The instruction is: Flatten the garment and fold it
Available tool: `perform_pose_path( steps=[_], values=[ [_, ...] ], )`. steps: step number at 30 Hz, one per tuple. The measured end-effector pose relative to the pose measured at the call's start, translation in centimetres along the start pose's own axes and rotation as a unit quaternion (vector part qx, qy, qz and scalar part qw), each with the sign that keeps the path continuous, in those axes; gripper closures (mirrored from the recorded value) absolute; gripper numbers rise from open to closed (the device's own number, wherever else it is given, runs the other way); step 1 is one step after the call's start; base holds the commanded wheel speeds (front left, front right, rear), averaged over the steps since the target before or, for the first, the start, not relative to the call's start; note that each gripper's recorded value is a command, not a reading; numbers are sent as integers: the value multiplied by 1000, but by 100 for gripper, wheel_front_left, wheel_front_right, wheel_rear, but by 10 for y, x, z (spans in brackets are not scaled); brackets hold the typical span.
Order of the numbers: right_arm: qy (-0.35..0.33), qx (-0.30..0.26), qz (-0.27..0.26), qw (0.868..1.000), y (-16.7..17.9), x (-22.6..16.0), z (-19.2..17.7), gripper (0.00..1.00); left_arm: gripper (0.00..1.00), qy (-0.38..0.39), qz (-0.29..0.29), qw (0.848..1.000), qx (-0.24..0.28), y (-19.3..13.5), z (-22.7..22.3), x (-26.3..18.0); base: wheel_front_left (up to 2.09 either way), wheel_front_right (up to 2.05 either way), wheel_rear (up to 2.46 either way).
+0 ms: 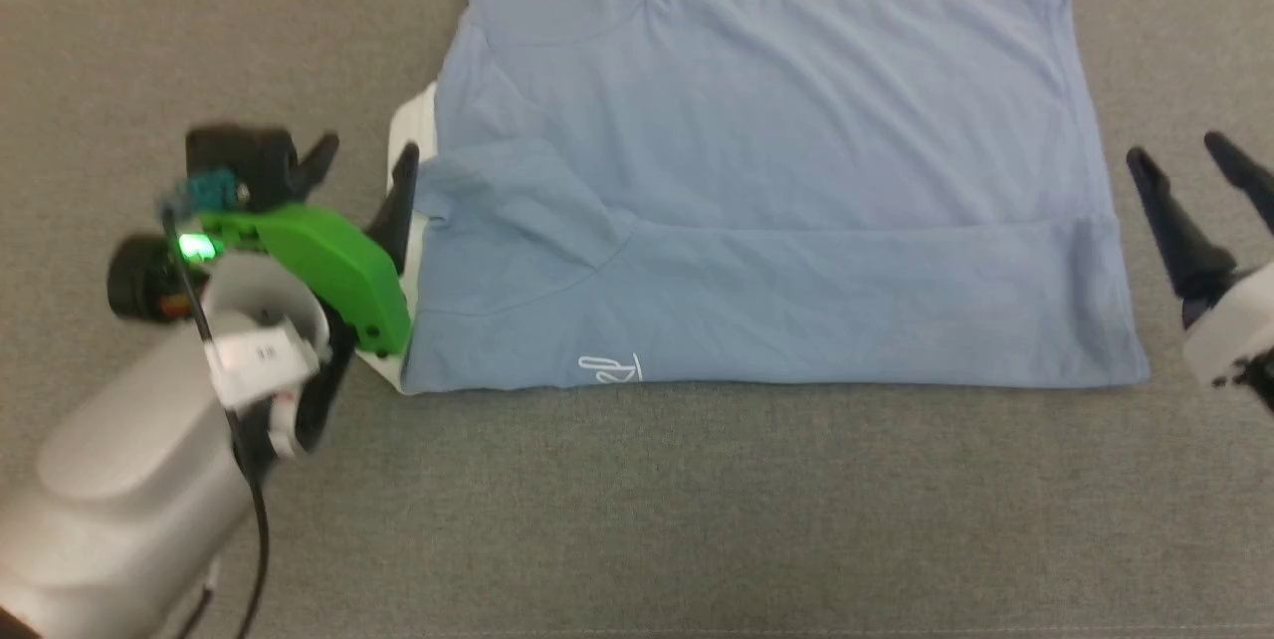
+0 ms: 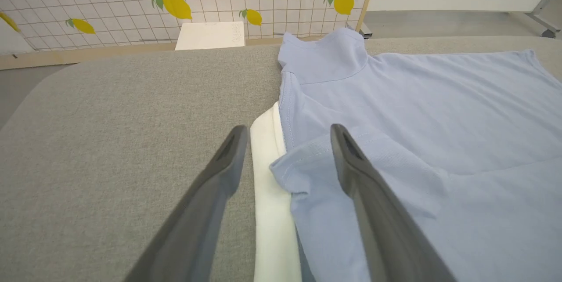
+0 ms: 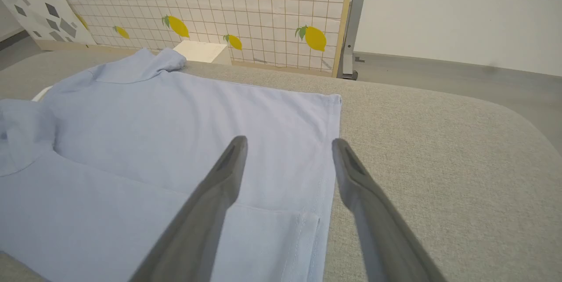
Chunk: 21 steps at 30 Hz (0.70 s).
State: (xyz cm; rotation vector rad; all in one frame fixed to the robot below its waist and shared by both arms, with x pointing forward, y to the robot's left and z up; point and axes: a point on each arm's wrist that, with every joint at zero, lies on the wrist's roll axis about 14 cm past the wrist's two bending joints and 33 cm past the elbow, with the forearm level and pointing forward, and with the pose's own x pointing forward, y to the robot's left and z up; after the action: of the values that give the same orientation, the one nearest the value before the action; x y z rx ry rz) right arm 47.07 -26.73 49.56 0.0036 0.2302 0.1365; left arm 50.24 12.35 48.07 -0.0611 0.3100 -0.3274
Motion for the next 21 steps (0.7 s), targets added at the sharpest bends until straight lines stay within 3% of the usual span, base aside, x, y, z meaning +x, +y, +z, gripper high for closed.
perform_pose_path(
  steps=[6,14,21],
  values=[
    [27,6,-27,999,4,-29,-26,0,0,16,27,999,-22,-10,-17,-31,0,0,0],
    [79,38,-79,993,6,-53,-53,0,0,152,24,987,-39,-32,-77,-59,0,0,0],
    [95,54,-101,989,12,-59,-57,0,0,211,66,974,-43,-15,-103,-62,0,0,0]
  ],
)
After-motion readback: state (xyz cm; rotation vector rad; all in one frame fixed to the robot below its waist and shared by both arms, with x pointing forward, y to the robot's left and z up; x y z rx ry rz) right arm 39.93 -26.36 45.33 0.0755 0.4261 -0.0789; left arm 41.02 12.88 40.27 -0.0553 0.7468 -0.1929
